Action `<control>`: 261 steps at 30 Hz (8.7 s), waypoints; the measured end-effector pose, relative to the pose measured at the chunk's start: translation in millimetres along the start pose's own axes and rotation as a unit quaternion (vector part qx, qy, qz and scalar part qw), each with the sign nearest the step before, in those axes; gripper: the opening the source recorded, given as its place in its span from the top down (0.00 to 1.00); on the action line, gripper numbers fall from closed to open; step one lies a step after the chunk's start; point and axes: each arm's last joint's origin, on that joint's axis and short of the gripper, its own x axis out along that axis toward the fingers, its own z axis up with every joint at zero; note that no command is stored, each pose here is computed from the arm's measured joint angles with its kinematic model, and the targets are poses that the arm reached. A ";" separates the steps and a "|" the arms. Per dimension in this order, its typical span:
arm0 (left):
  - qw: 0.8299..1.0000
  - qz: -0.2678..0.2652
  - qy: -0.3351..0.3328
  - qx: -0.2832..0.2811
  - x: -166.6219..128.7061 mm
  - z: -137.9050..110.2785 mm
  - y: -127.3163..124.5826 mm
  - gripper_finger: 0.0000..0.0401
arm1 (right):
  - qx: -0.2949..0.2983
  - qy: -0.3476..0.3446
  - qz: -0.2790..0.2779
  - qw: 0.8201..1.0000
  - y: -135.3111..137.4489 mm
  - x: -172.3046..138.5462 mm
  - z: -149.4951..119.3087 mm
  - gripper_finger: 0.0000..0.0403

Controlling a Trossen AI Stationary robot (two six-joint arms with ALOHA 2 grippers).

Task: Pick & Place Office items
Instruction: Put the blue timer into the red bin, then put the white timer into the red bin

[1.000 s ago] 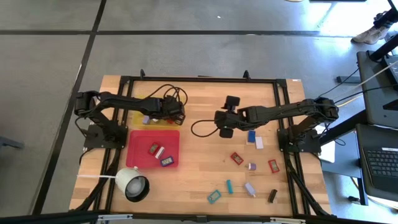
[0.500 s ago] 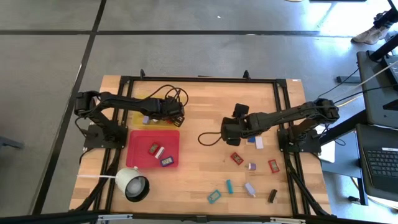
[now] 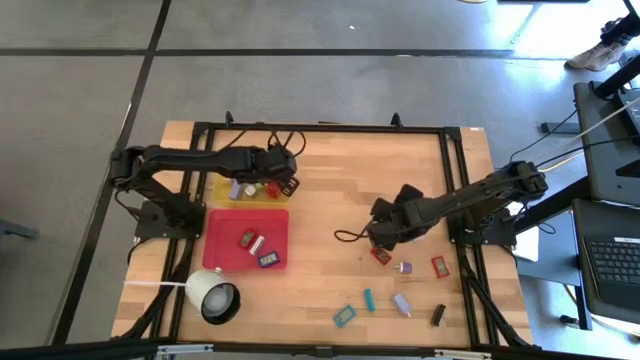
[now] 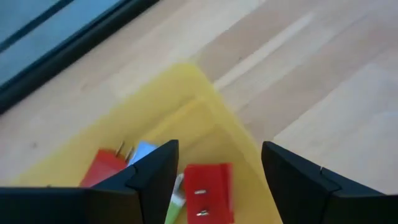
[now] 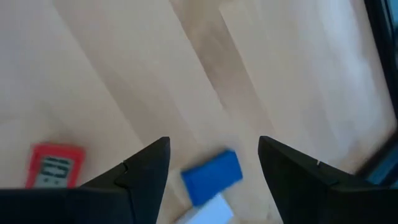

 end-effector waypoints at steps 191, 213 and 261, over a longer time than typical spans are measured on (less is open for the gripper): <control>0.919 -0.356 -0.138 -0.101 -28.4 16.9 -90.0 0.83 | -0.063 -0.303 0.152 0.939 -23.8 -22.7 30.0 0.20; 0.951 -0.302 0.045 -0.042 -86.8 -56.5 -78.2 0.82 | -0.040 -0.173 0.141 0.974 -22.9 -14.8 -0.9 0.24; 0.963 -0.001 0.233 -0.138 -60.0 -166.5 -14.6 0.58 | 0.125 0.021 0.088 0.988 -18.6 28.5 -70.4 0.24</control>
